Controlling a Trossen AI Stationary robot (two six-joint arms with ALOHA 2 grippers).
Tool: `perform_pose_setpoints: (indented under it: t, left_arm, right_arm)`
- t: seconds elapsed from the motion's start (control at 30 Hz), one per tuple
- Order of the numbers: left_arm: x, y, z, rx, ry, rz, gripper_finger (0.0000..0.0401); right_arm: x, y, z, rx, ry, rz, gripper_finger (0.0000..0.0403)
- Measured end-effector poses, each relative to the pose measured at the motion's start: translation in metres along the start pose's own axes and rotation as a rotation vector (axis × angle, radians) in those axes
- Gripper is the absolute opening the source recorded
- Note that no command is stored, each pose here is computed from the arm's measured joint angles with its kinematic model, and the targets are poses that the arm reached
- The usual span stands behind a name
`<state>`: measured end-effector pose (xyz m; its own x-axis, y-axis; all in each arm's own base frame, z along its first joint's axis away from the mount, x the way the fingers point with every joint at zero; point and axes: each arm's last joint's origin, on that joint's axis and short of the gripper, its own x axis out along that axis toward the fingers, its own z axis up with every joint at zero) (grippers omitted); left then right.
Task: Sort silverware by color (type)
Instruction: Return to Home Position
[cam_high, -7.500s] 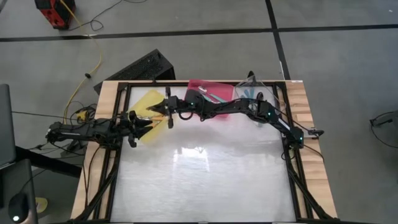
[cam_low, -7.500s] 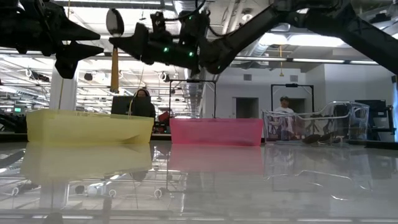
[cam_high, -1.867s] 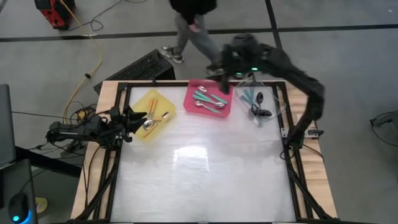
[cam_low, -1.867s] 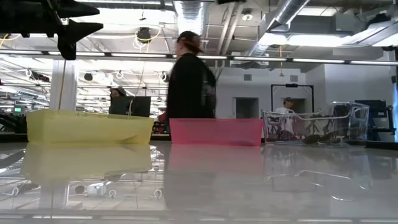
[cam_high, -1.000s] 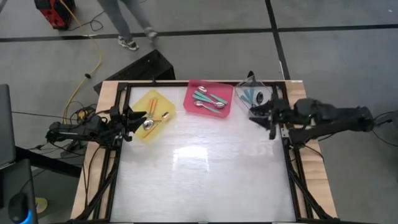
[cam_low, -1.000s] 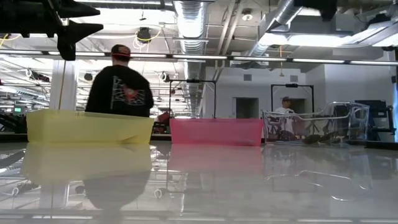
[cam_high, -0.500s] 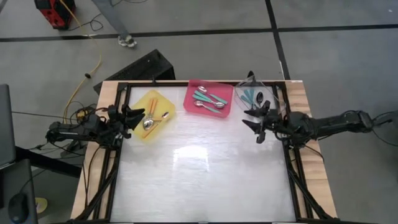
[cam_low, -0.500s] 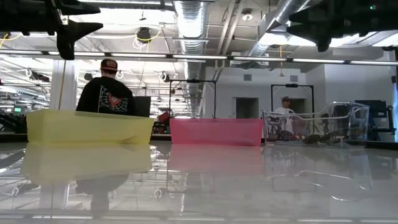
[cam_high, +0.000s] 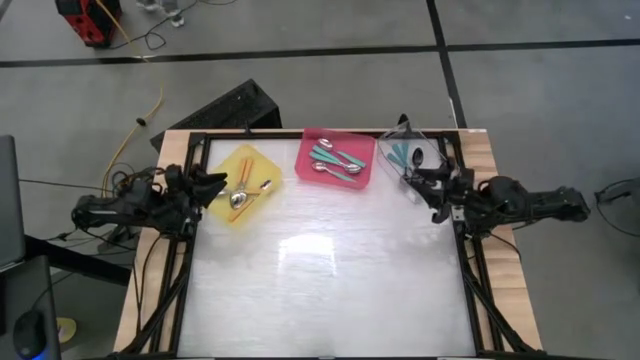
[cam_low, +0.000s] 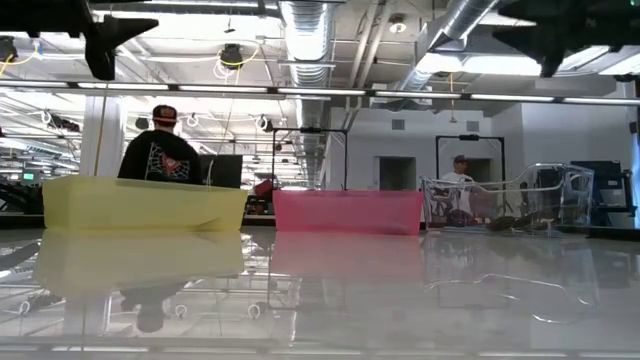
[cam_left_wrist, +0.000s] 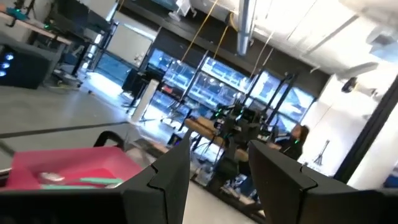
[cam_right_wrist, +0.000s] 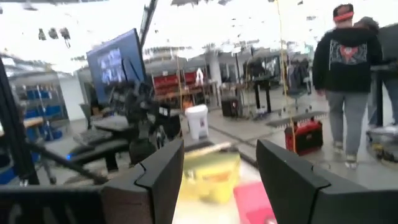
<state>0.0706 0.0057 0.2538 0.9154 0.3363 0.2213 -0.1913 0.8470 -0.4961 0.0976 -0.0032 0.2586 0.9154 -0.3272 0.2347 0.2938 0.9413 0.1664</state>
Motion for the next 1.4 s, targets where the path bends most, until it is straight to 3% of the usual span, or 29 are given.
perform_pose_setpoints:
  t: [0.13,0.37,0.8,1.4]
  left_arm:
    - [-0.002,0.001,0.004,0.017,0.015,0.07,0.0148]
    - [0.0,0.008,-0.013,0.031,0.058,0.113,0.0148]
    - [0.003,0.01,-0.023,0.021,0.066,0.051,0.0148]
    - [0.003,0.013,-0.026,0.063,0.049,0.112,0.0148]
  right_arm:
    - [-0.011,-0.004,-0.003,0.002,0.042,0.014,0.0226]
    - [-0.023,-0.008,-0.004,0.02,0.064,0.015,0.0226]
    - [-0.026,-0.01,-0.013,0.022,0.148,0.005,0.0226]
    - [-0.022,-0.01,-0.042,0.049,0.15,-0.001,0.0227]
